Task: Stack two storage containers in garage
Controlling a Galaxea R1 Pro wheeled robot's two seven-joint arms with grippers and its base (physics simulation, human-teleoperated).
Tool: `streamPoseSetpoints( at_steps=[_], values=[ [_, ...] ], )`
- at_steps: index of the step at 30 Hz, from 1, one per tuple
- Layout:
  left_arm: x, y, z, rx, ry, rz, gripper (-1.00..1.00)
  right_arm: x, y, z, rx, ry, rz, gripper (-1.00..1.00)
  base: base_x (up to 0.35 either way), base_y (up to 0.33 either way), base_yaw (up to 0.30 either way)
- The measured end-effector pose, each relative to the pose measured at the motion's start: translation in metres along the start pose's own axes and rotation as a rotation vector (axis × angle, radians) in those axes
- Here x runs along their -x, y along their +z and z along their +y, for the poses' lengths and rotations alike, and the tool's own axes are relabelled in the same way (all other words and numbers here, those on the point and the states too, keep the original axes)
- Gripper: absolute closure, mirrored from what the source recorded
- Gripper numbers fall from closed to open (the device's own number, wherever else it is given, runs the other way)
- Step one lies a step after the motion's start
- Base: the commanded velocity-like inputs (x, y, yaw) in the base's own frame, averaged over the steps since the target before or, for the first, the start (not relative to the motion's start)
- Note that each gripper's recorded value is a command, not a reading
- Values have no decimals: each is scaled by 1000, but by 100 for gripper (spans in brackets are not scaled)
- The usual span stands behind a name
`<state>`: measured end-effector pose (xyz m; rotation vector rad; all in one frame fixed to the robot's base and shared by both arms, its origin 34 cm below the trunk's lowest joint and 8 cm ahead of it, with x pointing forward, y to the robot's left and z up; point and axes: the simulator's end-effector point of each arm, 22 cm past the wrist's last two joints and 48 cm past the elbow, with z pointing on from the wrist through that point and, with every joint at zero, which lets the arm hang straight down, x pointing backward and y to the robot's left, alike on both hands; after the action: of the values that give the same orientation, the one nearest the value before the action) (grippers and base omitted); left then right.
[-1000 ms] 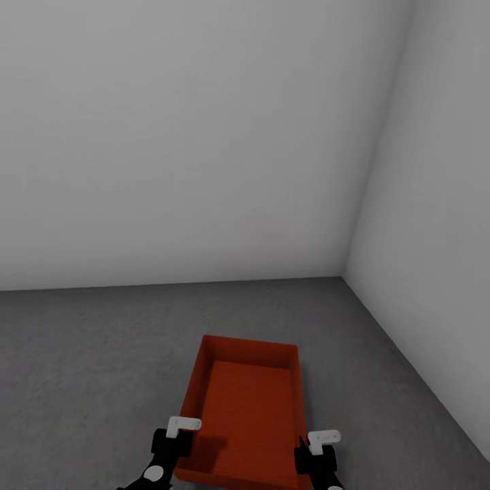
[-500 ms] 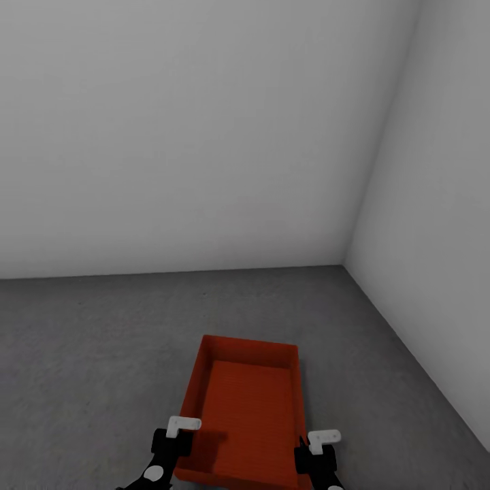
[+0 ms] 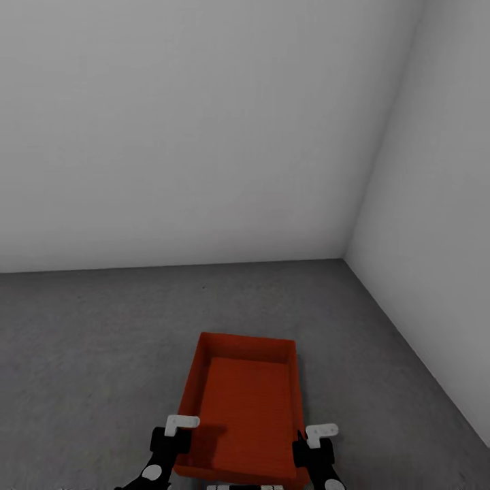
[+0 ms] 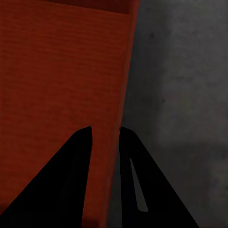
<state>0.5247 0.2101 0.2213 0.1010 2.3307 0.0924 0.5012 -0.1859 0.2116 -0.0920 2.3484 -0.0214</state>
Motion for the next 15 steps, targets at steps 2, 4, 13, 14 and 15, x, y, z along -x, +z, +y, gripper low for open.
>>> streamPoseSetpoints(
  at_steps=[2, 4, 13, 14, 15],
  values=[
    [-1, -1, 1, 2, -3, 0, 100, 0, 0, 1, 1, -3, 0, 100, 0, 0, 0],
    [-1, -1, 0, 1, -3, 0, 100, 0, 0, 0, 1, -3, 0, 100, 0, 0, 0],
    [-1, 0, 0, 1, -3, 0, 100, 0, 0, 0, 1, -3, 0, 100, 0, 0, 0],
    [-1, 0, 0, 1, -3, 0, 100, 0, 0, 0, 1, -3, 0, 100, 0, 0, 0],
    [-1, 0, 0, 1, -3, 0, 100, 0, 0, 0, 1, -3, 0, 100, 0, 0, 0]
  ],
)
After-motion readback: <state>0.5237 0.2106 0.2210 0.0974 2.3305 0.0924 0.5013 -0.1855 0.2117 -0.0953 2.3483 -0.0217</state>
